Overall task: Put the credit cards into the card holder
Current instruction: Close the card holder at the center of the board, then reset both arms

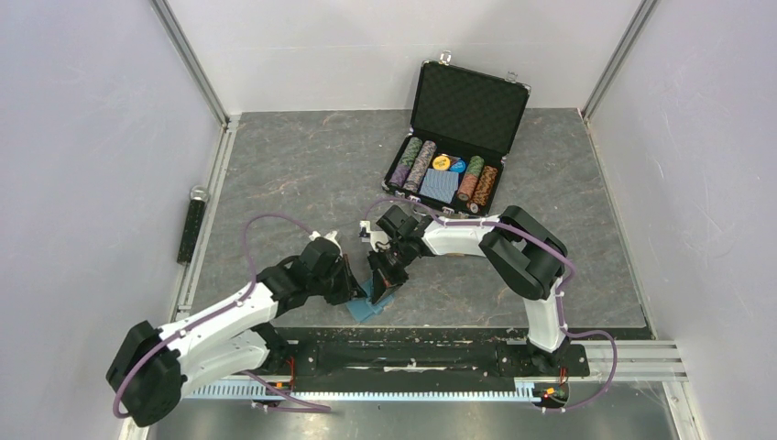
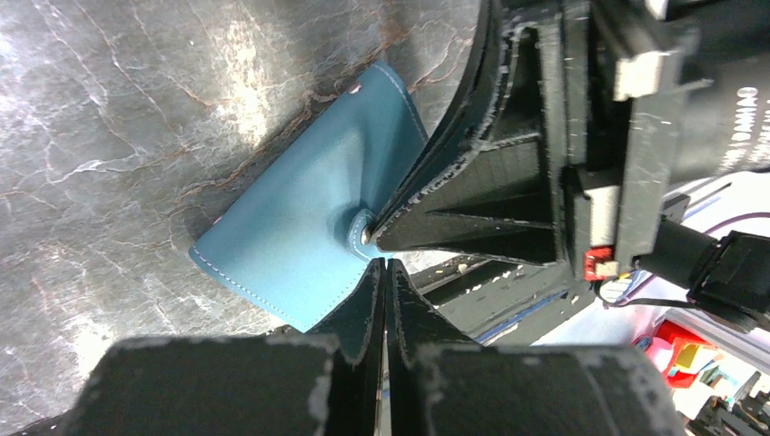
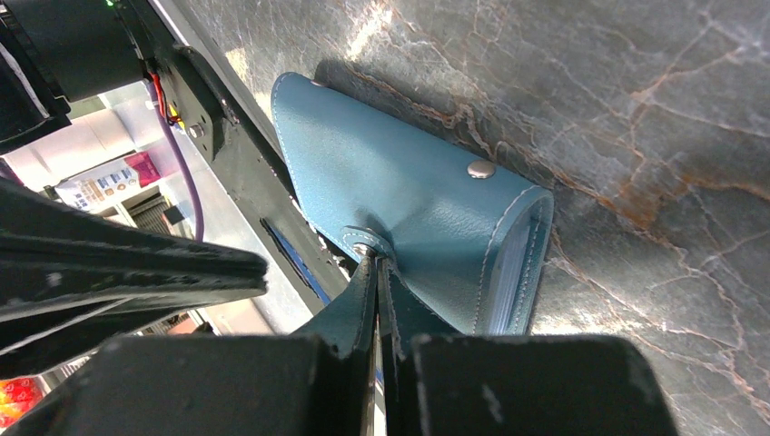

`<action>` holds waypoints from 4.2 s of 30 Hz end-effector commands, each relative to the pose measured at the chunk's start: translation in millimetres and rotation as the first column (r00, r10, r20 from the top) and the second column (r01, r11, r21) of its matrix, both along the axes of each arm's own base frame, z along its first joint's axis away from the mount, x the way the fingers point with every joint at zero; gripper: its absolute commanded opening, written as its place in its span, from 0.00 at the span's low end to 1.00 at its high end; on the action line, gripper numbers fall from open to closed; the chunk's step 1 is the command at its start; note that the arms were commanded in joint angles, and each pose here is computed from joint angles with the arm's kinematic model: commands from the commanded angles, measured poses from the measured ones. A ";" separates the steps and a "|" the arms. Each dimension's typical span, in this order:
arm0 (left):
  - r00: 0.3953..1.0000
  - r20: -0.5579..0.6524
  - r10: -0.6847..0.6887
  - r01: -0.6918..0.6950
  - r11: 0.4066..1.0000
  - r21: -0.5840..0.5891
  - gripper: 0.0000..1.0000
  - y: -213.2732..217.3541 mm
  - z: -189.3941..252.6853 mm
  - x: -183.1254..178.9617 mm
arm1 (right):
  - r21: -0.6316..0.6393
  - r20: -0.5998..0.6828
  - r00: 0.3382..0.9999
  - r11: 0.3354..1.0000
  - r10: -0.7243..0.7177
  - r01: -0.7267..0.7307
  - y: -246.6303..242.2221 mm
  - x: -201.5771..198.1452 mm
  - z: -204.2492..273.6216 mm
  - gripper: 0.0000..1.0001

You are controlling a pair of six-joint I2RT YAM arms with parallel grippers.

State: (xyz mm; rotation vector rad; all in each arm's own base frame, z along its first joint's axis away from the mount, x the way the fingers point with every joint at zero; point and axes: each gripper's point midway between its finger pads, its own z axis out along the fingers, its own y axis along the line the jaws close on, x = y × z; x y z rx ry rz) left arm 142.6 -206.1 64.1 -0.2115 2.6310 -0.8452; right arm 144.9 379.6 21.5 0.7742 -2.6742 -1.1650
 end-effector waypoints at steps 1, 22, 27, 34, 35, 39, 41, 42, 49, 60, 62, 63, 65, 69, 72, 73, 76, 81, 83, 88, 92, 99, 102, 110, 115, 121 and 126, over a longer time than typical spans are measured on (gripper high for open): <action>0.999 -0.017 -0.029 0.028 0.998 -0.059 0.02 -18.8 1.8 2.7 | -0.223 0.115 0.993 0.973 -0.025 0.050 -38.6 10.9 -61.7 0.00; 0.995 -0.097 -0.018 0.024 0.998 0.059 0.02 -4.4 -39.6 -6.4 | -0.230 0.098 0.995 0.972 -0.022 0.044 -40.7 8.4 -65.8 0.00; 0.992 -0.124 0.016 0.001 0.991 0.131 0.02 5.3 -50.1 -6.1 | -0.257 0.106 0.994 0.965 -0.021 0.048 -45.6 8.8 -69.3 0.00; 0.984 -0.165 0.060 -0.023 0.975 0.221 0.02 17.8 -64.3 -8.6 | -0.296 0.115 0.993 0.954 -0.011 0.045 -52.7 8.9 -77.6 0.00; 0.983 -0.170 0.063 -0.023 0.974 0.227 0.02 18.3 -65.6 -9.4 | -0.307 0.117 0.993 0.951 -0.006 0.042 -54.6 8.5 -78.8 0.00; 0.978 -0.194 0.075 -0.023 0.966 0.257 0.02 22.4 -73.4 -12.7 | -0.346 0.131 0.991 0.937 0.009 0.037 -61.8 8.4 -83.6 0.00; 0.975 -0.204 0.084 -0.026 0.963 0.270 0.02 24.1 -75.6 -13.6 | -0.370 0.129 0.991 0.929 0.019 0.031 -66.5 6.4 -86.2 0.00; 0.975 -0.205 0.086 -0.027 0.961 0.276 0.02 24.9 -76.2 -13.5 | -0.375 0.133 0.991 0.927 0.021 0.031 -68.0 7.2 -86.6 0.00; 0.967 -0.226 0.117 -0.035 0.941 0.337 0.02 32.8 -85.8 -14.4 | -0.435 0.139 0.989 0.900 0.048 0.017 -84.8 3.9 -94.1 0.00; 0.959 -0.257 0.122 -0.016 0.926 0.378 0.02 35.3 -95.8 -14.3 | -0.438 0.138 0.989 0.899 0.058 0.009 -84.6 6.9 -97.3 0.00; 0.961 -0.251 0.116 -0.018 0.931 0.364 0.02 33.0 -94.0 -12.2 | -0.408 0.151 0.987 0.913 0.058 0.009 -79.5 10.4 -91.3 0.00; 0.967 -0.236 0.091 -0.007 0.943 0.334 0.02 27.1 -89.4 -8.9 | -0.377 0.161 0.986 0.926 0.054 0.011 -73.7 13.3 -85.6 0.00; 0.981 -0.183 0.067 -0.013 0.960 0.281 0.03 17.4 -74.4 1.0 | -0.316 0.195 0.980 0.948 0.037 0.027 -62.8 21.0 -69.9 0.00; 0.998 -0.015 0.057 -0.055 0.993 0.100 0.21 -7.6 -18.5 29.0 | -0.161 0.296 0.955 0.985 -0.017 0.068 -37.5 46.6 -24.9 0.02; 0.994 0.058 0.089 -0.089 0.996 0.002 0.30 -11.9 16.0 42.0 | -0.051 0.352 0.933 0.994 -0.071 0.095 -23.5 62.9 10.1 0.08; 0.992 0.070 0.102 -0.100 0.995 -0.026 0.32 -11.3 23.6 45.9 | -0.020 0.358 0.929 0.995 -0.088 0.102 -20.0 67.0 19.1 0.09; 0.991 0.078 0.112 -0.103 0.988 -0.113 0.35 -12.5 40.9 53.2 | 0.041 0.367 0.921 0.992 -0.127 0.120 -15.9 77.3 39.4 0.13; 0.986 0.093 0.138 -0.111 0.961 -0.253 0.42 -16.7 60.7 67.7 | 0.129 0.379 0.904 0.979 -0.198 0.160 -16.1 94.0 68.1 0.22; 0.985 0.100 0.137 -0.102 0.949 -0.297 0.47 -20.5 64.5 72.9 | 0.150 0.377 0.900 0.973 -0.218 0.173 -17.0 98.3 75.7 0.26; 0.994 0.073 0.084 -0.055 0.941 -0.335 0.69 -29.3 60.4 78.0 | 0.202 0.354 0.896 0.957 -0.268 0.207 -23.3 106.1 85.7 0.47; 0.993 0.099 0.056 -0.012 0.919 -0.395 1.00 -37.8 70.8 86.2 | 0.226 0.361 0.879 0.944 -0.311 0.240 -34.4 116.4 94.9 0.60; 0.989 0.144 0.042 0.026 0.897 -0.442 1.00 -40.2 90.1 103.8 | 0.285 0.396 0.821 0.905 -0.411 0.316 -62.8 138.5 117.3 0.75; 0.985 0.161 0.061 0.022 0.881 -0.473 1.00 -36.4 99.5 113.4 | 0.306 0.427 0.786 0.890 -0.446 0.339 -74.5 146.6 130.2 0.82; 0.952 0.150 0.267 -0.118 0.772 -0.624 1.00 9.3 122.4 148.8 | 0.328 0.467 0.693 0.836 -0.549 0.440 -123.7 165.3 143.9 0.98; 0.896 0.143 0.421 -0.228 0.710 -0.666 1.00 58.3 130.3 168.2 | 0.333 0.475 0.596 0.759 -0.647 0.559 -182.4 181.8 142.3 0.98; 0.827 0.235 0.511 -0.354 0.798 -0.488 1.00 114.3 134.0 189.9 | 0.310 0.522 0.424 0.628 -0.740 0.714 -274.7 196.7 141.9 0.98; 0.817 0.373 0.440 -0.406 0.898 -0.172 1.00 150.2 134.4 195.3 | 0.199 0.606 0.332 0.542 -0.723 0.816 -343.0 194.4 124.0 0.98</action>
